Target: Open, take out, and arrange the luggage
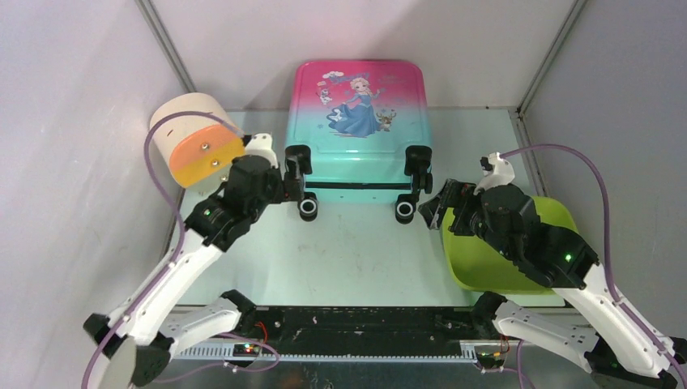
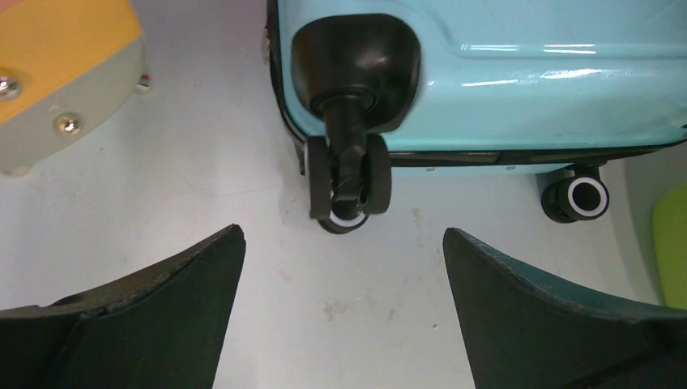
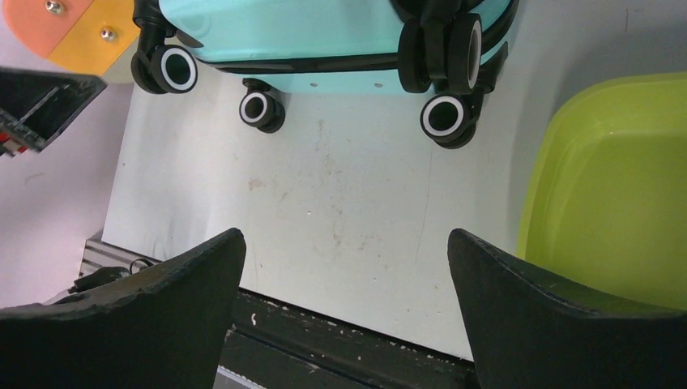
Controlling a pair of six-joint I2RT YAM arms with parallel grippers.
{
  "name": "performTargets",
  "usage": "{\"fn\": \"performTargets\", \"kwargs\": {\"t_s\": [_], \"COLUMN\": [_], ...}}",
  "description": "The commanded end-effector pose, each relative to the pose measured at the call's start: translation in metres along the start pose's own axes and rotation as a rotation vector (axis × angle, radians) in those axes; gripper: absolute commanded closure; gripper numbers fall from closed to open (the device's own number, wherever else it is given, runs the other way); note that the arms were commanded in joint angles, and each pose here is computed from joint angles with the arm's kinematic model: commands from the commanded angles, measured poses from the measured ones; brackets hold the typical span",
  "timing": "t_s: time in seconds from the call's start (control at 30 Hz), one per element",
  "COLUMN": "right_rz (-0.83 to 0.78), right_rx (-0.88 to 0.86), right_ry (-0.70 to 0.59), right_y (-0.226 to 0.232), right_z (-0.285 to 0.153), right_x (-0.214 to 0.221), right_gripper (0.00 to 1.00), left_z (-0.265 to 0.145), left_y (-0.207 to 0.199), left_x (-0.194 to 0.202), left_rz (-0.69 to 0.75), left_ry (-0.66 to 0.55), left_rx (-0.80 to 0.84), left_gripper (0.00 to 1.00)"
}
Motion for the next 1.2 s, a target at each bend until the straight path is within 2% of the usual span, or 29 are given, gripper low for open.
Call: {"fn": "performTargets", "kwargs": {"t_s": [0.0, 0.27, 0.63, 0.7, 0.93, 1.03, 1.07, 1.17], "right_rz": [0.027, 0.003, -0.041, -0.028, -0.099, -0.189, -0.219, -0.307], "right_rx": [-0.027, -0.021, -0.02, -0.017, 0.051, 0.07, 0.081, 0.077], "right_ry": [-0.011, -0.011, -0.055, -0.059, -0.084, -0.149, -0.146, -0.173], "right_y": [0.009, 0.008, 0.006, 0.007, -0.001, -0.003, -0.007, -0.009], "right_z": [0.004, 0.005, 0.014, 0.015, 0.034, 0.045, 0.052, 0.068], "right_x": [-0.004, -0.003, -0.007, -0.008, -0.009, -0.02, -0.017, -0.02], "right_gripper": [0.03, 0.04, 0.06, 0.06, 0.09, 0.09, 0.09, 0.08], "left_z": [0.02, 0.06, 0.088, 0.088, 0.07, 0.057, 0.054, 0.043], "left_y": [-0.018, 0.003, -0.009, -0.009, -0.005, -0.008, -0.008, -0.01], "left_x": [-0.023, -0.003, 0.022, 0.03, 0.036, 0.035, 0.038, 0.04], "left_rz": [-0.001, 0.009, -0.003, -0.004, -0.04, -0.089, -0.111, -0.164], "left_ry": [-0.048, 0.033, 0.13, 0.153, 0.163, 0.151, 0.157, 0.146], "left_rx": [0.036, -0.119, -0.051, -0.045, -0.037, 0.005, 0.004, 0.029], "left_gripper": [0.0, 0.03, 0.22, 0.31, 0.81, 0.91, 0.97, 1.0]}}
Point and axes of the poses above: each gripper's point midway between its finger pads, its own z axis out along the fingers, its own y axis along the line the jaws close on, x = y × z, the point moved 2 cm from there along -z, back along the fingers, and after that the axes turned 1 degree about -z, right-handed, at the moved point
